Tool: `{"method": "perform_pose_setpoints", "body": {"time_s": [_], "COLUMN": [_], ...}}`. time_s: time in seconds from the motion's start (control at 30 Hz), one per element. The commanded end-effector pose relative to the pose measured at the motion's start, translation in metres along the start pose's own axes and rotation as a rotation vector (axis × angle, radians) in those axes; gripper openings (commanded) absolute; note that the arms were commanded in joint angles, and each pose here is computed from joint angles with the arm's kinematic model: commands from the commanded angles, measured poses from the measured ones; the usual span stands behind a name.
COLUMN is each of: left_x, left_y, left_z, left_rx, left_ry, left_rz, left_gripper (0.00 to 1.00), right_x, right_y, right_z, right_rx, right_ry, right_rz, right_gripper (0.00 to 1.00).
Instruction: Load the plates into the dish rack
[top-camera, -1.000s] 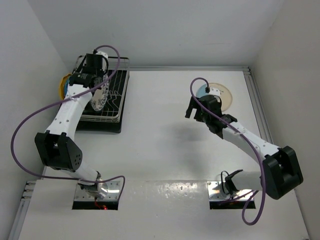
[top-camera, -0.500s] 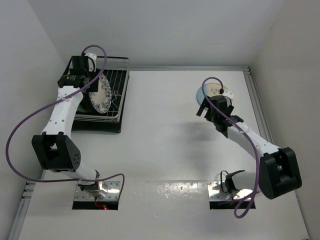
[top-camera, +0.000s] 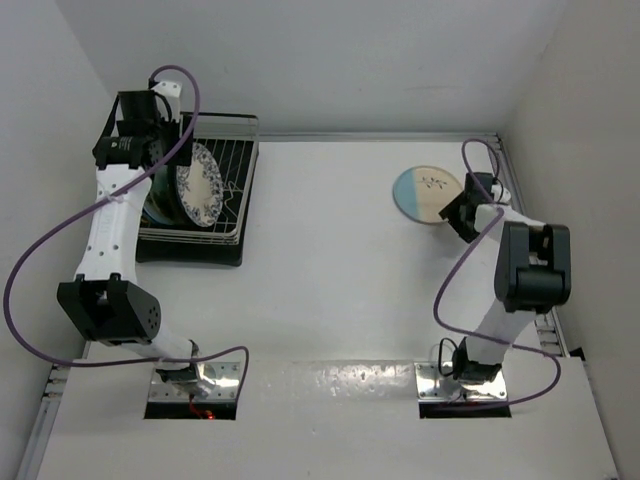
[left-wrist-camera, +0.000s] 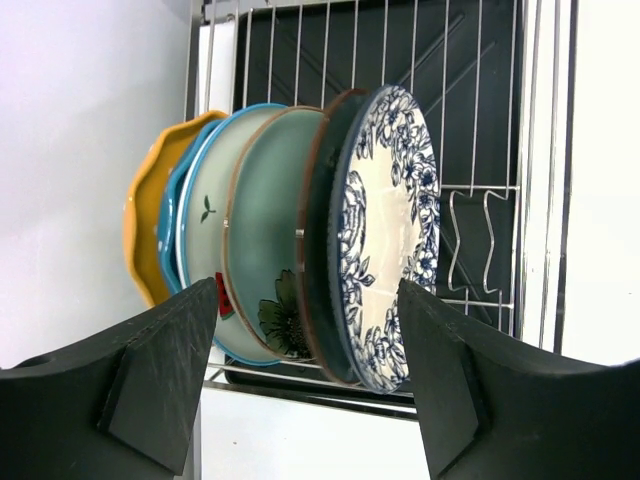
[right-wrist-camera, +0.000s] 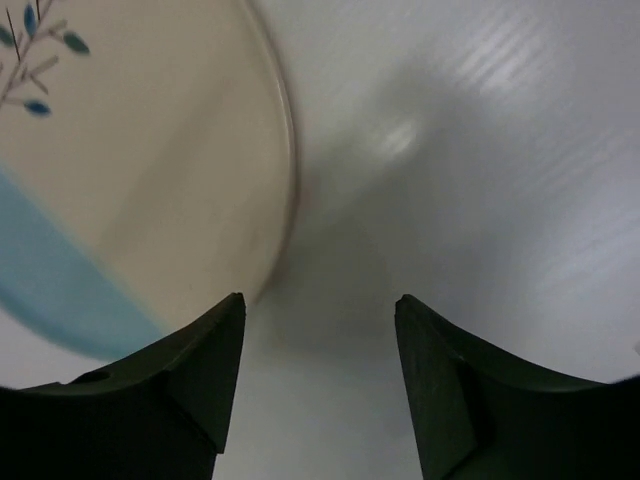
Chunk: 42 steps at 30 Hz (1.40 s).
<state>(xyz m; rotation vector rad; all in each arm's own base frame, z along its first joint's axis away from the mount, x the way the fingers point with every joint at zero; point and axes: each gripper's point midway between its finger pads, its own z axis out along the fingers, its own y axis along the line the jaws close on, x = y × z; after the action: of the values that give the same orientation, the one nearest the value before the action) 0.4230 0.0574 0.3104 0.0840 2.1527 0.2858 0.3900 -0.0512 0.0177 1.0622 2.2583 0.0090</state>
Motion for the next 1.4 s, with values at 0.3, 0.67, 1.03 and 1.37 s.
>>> {"method": "perform_pose_setpoints", "body": {"time_s": [0.3, 0.67, 1.03, 1.37], "left_x": [-0.014, -0.022, -0.026, -0.025], "left_y": [0.022, 0.018, -0.043, -0.058], "left_z": [-0.02, -0.03, -0.038, -0.049], "left_rx": [-0.029, -0.009, 0.193, 0.228], "left_ry": [-0.04, -0.05, -0.075, -0.086], "left_rz": [-0.004, 0.049, 0.142, 0.174], "left_gripper": [0.77, 0.77, 0.78, 0.78], "right_x": [-0.049, -0.005, 0.106, 0.161], "right_y": [0.018, 0.008, -0.016, -0.06], "right_z": [0.06, 0.063, -0.016, -0.076], "right_rx": [0.17, 0.16, -0.039, -0.087], "right_ry": [0.041, 0.275, 0.466, 0.504], "right_rz": [0.013, -0.189, -0.658, -0.713], "right_gripper": [0.53, 0.0, 0.0, 0.0]}}
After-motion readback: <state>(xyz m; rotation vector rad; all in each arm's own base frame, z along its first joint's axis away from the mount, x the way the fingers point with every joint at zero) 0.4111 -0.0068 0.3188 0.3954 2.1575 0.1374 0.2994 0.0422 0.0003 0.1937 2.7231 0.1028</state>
